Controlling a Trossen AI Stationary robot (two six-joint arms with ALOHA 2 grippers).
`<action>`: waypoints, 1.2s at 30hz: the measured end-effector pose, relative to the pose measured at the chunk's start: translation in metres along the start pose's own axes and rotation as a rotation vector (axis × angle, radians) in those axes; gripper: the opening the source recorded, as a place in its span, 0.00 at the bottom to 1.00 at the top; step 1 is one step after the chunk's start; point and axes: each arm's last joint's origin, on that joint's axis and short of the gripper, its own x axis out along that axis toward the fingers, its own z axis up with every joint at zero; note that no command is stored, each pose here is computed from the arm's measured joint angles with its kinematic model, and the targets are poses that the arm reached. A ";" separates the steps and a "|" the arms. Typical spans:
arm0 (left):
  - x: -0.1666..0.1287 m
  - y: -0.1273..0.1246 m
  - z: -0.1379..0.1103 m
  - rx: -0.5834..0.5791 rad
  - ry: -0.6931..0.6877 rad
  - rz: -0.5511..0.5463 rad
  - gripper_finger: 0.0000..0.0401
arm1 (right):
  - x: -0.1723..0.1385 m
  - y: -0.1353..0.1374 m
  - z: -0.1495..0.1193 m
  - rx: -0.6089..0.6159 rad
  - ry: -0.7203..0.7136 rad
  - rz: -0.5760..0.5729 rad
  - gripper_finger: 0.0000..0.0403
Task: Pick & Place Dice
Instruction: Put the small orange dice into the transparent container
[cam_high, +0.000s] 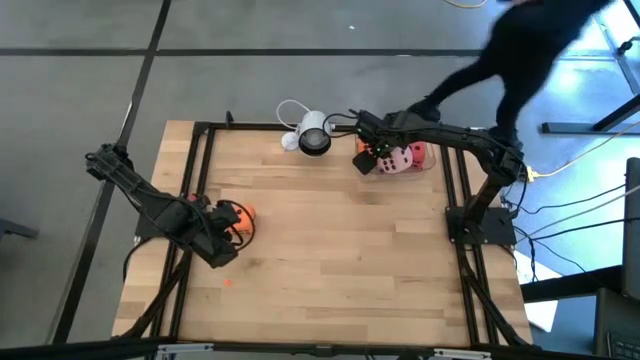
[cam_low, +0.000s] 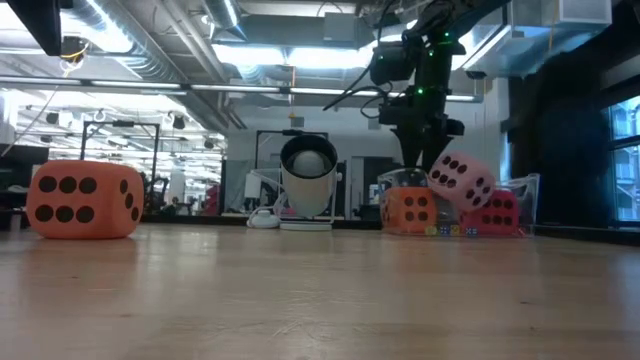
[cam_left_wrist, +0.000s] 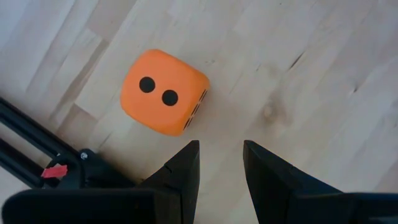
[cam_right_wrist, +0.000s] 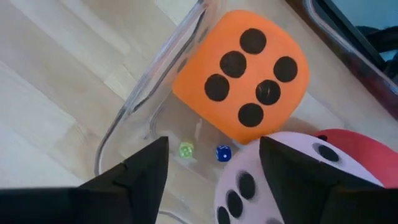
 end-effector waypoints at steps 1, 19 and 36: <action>0.000 0.000 0.000 0.005 0.000 0.000 0.29 | -0.001 0.001 0.000 -0.003 -0.002 0.001 0.61; 0.062 -0.026 -0.040 0.077 0.138 -0.225 0.29 | -0.083 0.014 -0.028 -0.059 -0.292 0.054 0.44; 0.078 -0.054 -0.087 0.847 0.182 -0.327 0.29 | -0.105 0.030 -0.046 0.017 -0.335 0.147 0.39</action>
